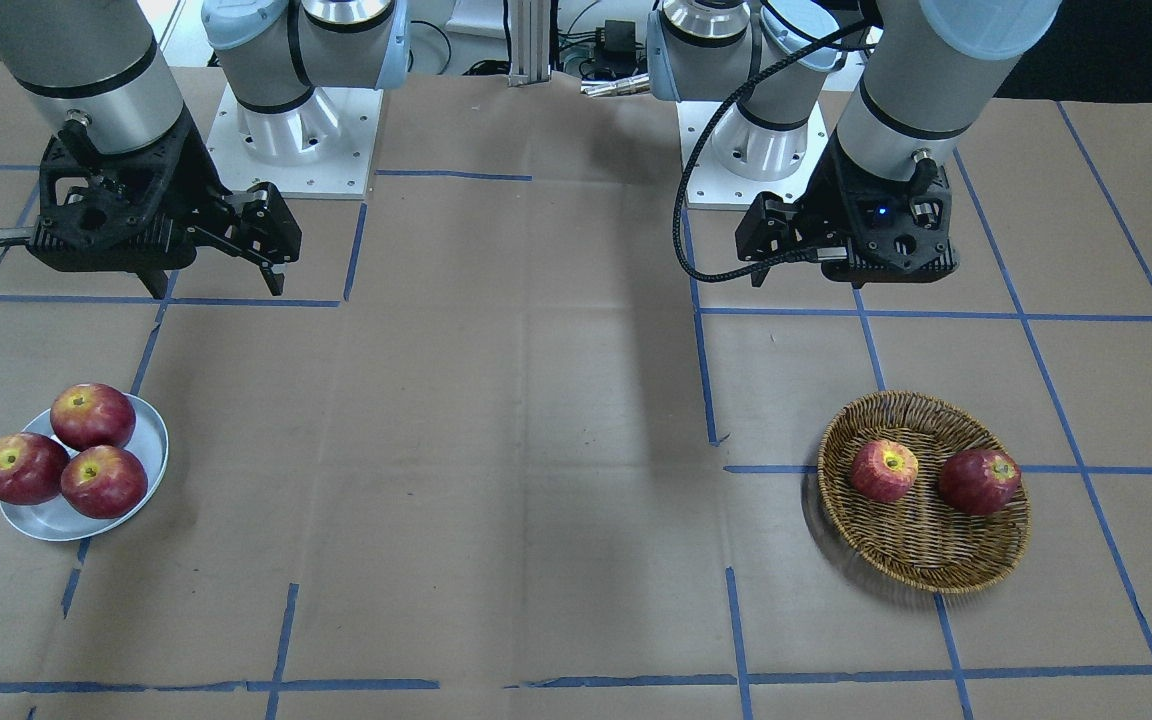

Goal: Transfer apple from basket to plate

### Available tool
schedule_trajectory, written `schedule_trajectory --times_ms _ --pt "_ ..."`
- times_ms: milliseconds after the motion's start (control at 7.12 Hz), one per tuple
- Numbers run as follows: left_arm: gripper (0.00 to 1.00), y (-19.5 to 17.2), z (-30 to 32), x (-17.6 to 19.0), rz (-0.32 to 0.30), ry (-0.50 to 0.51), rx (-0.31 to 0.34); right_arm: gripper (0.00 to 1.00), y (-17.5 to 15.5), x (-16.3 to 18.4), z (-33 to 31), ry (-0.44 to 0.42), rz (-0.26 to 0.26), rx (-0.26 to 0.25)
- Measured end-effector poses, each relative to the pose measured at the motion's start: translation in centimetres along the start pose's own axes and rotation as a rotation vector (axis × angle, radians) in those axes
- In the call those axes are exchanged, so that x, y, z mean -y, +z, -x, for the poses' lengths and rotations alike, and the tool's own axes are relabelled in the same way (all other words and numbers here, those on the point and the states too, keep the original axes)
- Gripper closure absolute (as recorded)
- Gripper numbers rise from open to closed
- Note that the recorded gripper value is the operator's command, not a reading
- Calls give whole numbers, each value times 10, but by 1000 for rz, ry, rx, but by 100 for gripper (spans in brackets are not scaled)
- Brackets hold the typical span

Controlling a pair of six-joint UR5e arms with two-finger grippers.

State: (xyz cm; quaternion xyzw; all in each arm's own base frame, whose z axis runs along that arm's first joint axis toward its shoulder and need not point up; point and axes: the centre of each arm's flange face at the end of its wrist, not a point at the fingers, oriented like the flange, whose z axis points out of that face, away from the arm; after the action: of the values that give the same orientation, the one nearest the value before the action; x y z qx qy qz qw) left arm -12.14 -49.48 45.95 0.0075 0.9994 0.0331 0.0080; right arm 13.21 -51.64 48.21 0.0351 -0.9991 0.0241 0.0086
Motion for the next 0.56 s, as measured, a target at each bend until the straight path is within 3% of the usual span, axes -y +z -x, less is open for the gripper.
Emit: schedule_trajectory --times_ms 562 --pt "1 -7 0 -2 -15 -12 5 0 4 7 0 1 -16 -1"
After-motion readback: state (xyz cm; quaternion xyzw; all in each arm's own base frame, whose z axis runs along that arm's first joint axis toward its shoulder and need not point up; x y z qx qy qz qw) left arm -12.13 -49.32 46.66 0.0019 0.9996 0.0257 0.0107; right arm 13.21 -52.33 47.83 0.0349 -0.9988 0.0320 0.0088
